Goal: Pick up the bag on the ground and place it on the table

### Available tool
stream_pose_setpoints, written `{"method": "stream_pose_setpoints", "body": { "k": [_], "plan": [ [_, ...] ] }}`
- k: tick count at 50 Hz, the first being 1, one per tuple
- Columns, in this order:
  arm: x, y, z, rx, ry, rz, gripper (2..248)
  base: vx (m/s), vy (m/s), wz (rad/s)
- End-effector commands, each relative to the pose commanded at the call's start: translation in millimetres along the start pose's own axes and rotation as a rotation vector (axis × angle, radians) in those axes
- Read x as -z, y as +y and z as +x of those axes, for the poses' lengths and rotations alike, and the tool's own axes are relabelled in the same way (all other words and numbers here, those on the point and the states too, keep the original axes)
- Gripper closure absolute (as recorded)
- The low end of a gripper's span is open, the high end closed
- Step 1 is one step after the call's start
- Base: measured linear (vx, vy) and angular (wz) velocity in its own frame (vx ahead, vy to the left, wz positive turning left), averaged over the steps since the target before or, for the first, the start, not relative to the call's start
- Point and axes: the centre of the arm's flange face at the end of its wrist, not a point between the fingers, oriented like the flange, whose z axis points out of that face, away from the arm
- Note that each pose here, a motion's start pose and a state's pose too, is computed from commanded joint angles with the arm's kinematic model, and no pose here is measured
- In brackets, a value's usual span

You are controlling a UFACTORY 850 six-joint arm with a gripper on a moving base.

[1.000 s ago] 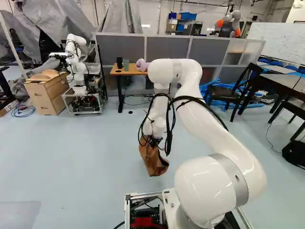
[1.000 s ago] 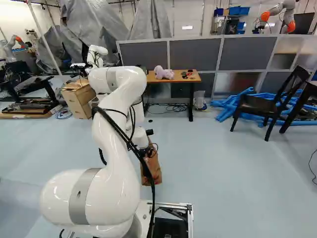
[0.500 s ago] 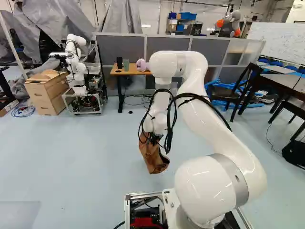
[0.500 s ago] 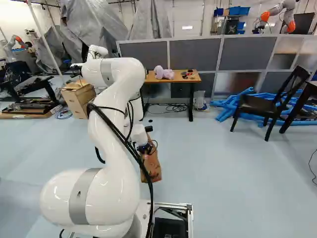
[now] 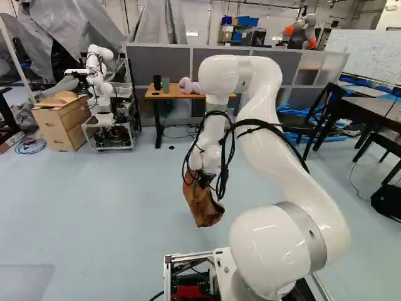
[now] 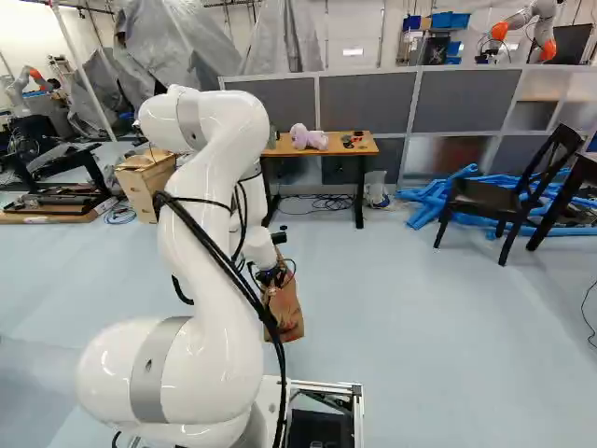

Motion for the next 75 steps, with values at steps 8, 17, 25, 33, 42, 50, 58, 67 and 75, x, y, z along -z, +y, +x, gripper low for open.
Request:
{"method": "stream_pose_setpoints", "body": {
  "k": [8, 17, 25, 33, 42, 50, 58, 67, 75],
  "plan": [
    [11, -0.2, -1.3, 0.000, -0.010, 0.002, 229, 0.000, 0.000, 0.000],
    [25, -0.4, -2.7, 0.000, -0.022, 0.004, 229, 0.000, 0.000, 0.000],
    [36, -0.6, -4.1, 0.000, -0.032, 0.006, 229, 0.000, 0.000, 0.000],
    [48, -0.8, -5.6, -0.001, -0.041, 0.008, 229, 0.000, 0.000, 0.000],
    [62, -1.0, -7.6, -0.001, -0.052, 0.010, 229, 0.000, 0.000, 0.000],
    [74, -1.3, -9.4, -0.001, -0.060, 0.011, 229, 0.000, 0.000, 0.000],
    [85, -1.6, -11.4, -0.001, -0.067, 0.013, 229, 0.000, 0.000, 0.000],
    [99, -1.9, -13.8, -0.002, -0.076, 0.014, 229, 0.000, 0.000, 0.000],
    [111, -2.0, -15.6, -0.002, -0.084, 0.015, 229, 0.000, 0.000, 0.000]
  ]
}}
